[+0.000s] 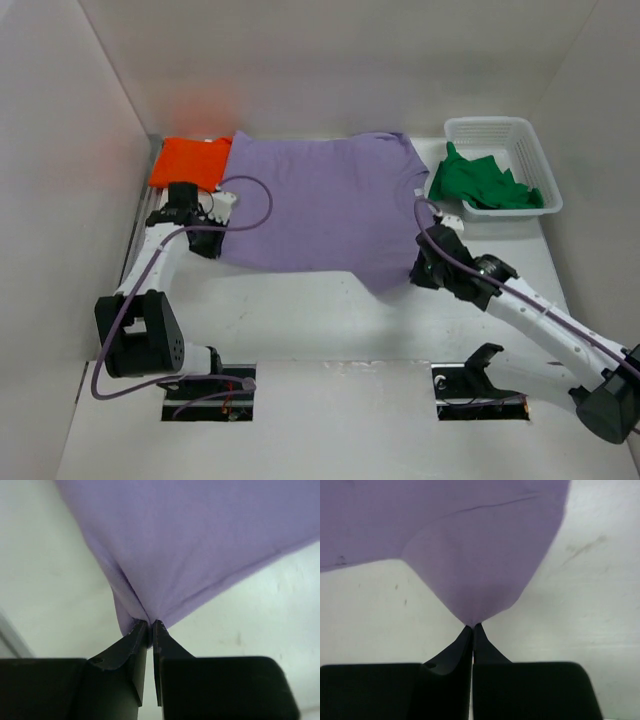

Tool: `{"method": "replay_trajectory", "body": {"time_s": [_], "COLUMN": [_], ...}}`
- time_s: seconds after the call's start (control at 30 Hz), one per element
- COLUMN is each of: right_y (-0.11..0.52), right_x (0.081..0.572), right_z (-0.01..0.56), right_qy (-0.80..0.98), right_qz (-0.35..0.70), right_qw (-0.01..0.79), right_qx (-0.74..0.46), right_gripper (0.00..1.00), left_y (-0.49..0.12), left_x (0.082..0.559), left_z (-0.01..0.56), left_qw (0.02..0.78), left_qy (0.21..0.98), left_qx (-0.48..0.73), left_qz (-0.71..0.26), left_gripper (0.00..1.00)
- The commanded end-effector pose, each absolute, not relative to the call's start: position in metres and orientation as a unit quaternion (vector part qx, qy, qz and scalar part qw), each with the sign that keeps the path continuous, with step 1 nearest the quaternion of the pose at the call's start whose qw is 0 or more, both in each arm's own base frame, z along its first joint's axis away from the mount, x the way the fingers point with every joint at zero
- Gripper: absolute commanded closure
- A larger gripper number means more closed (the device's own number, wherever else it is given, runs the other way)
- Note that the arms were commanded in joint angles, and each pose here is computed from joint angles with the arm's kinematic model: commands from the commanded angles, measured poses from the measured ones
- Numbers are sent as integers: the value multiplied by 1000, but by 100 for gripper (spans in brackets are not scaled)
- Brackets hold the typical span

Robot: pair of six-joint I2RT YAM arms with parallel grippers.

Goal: Fold and stack the t-shirts

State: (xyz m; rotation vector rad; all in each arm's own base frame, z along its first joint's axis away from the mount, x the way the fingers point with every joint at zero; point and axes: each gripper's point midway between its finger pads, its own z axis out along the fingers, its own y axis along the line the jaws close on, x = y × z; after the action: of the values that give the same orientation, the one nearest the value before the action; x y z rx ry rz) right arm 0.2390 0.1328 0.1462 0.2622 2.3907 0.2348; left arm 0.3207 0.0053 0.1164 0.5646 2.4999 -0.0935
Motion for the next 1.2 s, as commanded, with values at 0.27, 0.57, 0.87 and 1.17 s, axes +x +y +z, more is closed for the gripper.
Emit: {"method": "replay_trajectory", "body": {"time_s": [0.27, 0.57, 0.87, 1.17], "right_y": [168, 136, 104, 110], "right_x": [204, 302, 413, 473], "right_z": [128, 176, 176, 157], "right_qy": [928, 900, 895, 906], "right_qz": [149, 131, 70, 55], "right_qw": [316, 405, 433, 418], "right_qx": [131, 99, 81, 41], "right_gripper": [100, 100, 100, 100], "left_y": [8, 11, 22, 31], "left_x": [231, 311, 390, 432], "left_z": [79, 121, 116, 110], "left_qw": [153, 261, 269, 266], "left_qy": [958, 944, 953, 955], "left_qx": [235, 201, 134, 130], "left_qz": [-55, -34, -46, -26], "left_gripper": [93, 90, 90, 90]}}
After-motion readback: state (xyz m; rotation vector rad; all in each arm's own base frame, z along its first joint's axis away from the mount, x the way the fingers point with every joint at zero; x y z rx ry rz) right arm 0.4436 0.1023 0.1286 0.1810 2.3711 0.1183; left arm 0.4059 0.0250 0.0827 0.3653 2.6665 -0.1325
